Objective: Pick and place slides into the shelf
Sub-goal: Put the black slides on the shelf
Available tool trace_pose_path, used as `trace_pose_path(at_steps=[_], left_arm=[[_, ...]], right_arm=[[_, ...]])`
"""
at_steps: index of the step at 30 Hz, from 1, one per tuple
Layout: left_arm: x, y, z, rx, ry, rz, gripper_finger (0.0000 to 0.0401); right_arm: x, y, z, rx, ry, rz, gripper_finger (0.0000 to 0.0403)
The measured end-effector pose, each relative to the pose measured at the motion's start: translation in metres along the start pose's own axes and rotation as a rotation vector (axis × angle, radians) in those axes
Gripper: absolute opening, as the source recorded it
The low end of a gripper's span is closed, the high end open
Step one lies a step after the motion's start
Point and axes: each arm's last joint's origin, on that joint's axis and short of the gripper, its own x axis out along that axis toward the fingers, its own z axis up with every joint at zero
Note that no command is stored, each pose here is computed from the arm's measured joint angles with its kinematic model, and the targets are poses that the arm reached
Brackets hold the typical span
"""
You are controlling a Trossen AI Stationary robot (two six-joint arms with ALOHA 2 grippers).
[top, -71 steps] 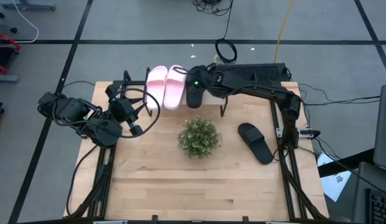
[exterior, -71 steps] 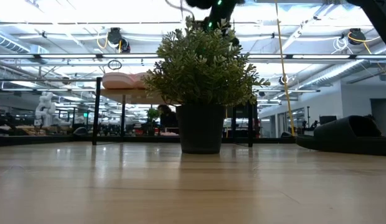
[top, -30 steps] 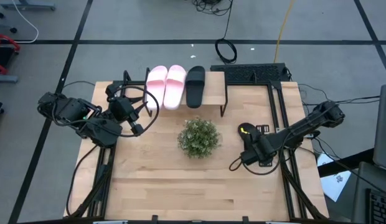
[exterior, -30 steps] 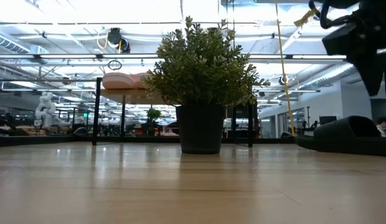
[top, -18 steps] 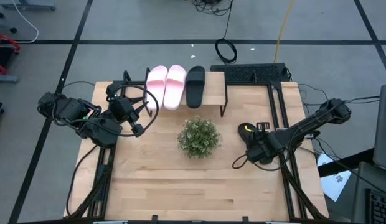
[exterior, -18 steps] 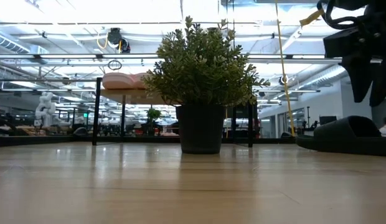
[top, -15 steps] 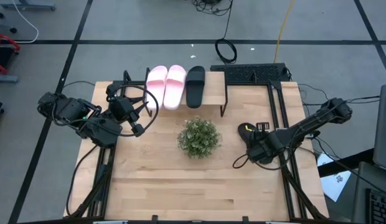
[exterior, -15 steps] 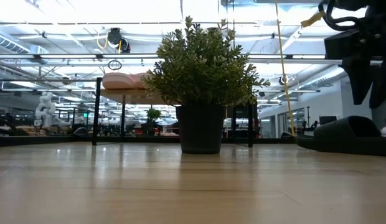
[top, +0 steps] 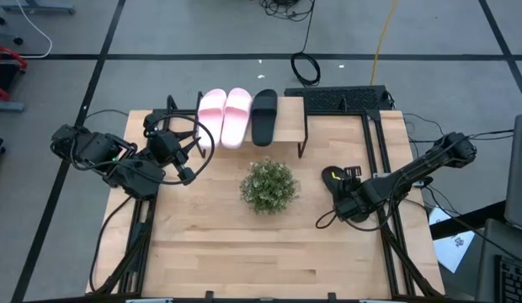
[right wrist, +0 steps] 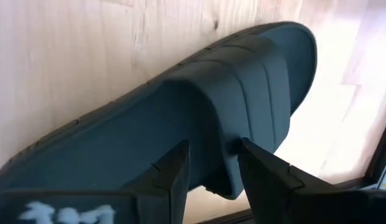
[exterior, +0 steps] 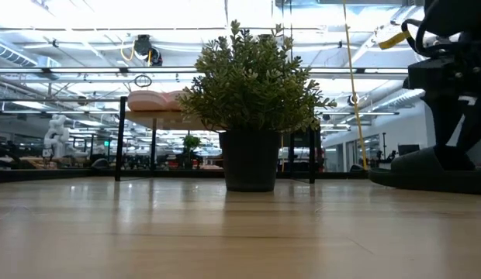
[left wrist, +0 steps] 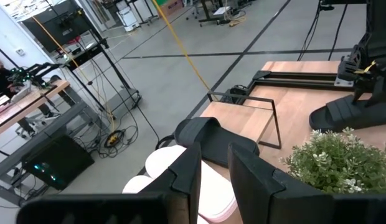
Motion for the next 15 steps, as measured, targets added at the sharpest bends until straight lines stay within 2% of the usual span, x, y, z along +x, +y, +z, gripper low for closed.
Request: trace_pose_path(at_steps=[15], left_arm=[[0.0055,0.0038,0.0008,-0.012,0.008,0.037,0.0085]], right_arm=[[0.0032,-0.0008,-0.0026,0.044,0.012,-0.035,0.0125]])
